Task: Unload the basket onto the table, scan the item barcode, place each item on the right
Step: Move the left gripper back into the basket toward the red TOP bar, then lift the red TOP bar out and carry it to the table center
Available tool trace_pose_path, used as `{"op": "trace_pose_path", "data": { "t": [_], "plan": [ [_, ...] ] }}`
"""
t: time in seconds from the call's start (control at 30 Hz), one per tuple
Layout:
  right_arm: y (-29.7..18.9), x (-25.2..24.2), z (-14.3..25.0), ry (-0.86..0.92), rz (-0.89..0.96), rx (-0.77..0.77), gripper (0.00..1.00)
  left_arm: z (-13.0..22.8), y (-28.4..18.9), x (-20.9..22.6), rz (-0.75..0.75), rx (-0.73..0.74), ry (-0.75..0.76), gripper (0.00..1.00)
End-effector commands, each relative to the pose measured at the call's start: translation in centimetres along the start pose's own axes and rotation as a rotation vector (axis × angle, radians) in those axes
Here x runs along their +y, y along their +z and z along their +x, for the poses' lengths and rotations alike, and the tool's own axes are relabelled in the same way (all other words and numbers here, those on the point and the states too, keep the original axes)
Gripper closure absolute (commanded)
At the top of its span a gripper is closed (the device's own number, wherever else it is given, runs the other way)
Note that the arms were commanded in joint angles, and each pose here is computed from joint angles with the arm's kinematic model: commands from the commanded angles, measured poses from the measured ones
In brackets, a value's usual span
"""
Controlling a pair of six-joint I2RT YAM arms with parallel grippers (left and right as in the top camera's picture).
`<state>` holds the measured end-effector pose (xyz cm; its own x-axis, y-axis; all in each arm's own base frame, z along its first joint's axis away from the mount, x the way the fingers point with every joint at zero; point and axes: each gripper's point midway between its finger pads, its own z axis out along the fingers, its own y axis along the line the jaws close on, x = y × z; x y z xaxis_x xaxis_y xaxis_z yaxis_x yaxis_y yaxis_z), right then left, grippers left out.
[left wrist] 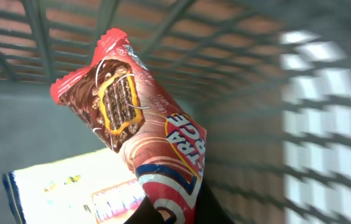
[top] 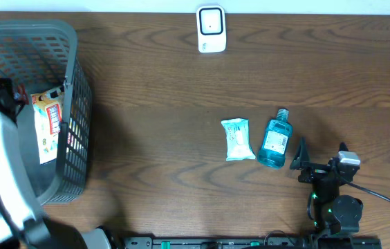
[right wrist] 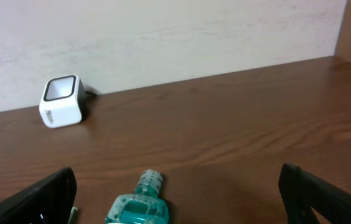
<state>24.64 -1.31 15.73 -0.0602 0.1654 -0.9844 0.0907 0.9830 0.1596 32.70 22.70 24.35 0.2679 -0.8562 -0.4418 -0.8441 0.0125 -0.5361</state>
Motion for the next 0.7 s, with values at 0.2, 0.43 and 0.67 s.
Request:
{"op": "trace_pose_path", "data": {
  "t": [0.2, 0.43, 0.67],
  "plan": [
    [0.0, -0.1, 0.1, -0.012, 0.010, 0.002, 0.01, 5.9, -13.3, -6.2, 0.521, 0.300, 0.205, 0.93],
    [0.0, -0.1, 0.1, -0.012, 0.010, 0.001, 0.01, 14.3, -20.9, -7.4, 0.773, 0.420, 0.596, 0.92],
    [0.0, -0.1, 0.1, -0.012, 0.010, 0.002, 0.01, 25.0, -23.9, -5.2, 0.861, 0.551, 1.004, 0.93]
  ]
}}
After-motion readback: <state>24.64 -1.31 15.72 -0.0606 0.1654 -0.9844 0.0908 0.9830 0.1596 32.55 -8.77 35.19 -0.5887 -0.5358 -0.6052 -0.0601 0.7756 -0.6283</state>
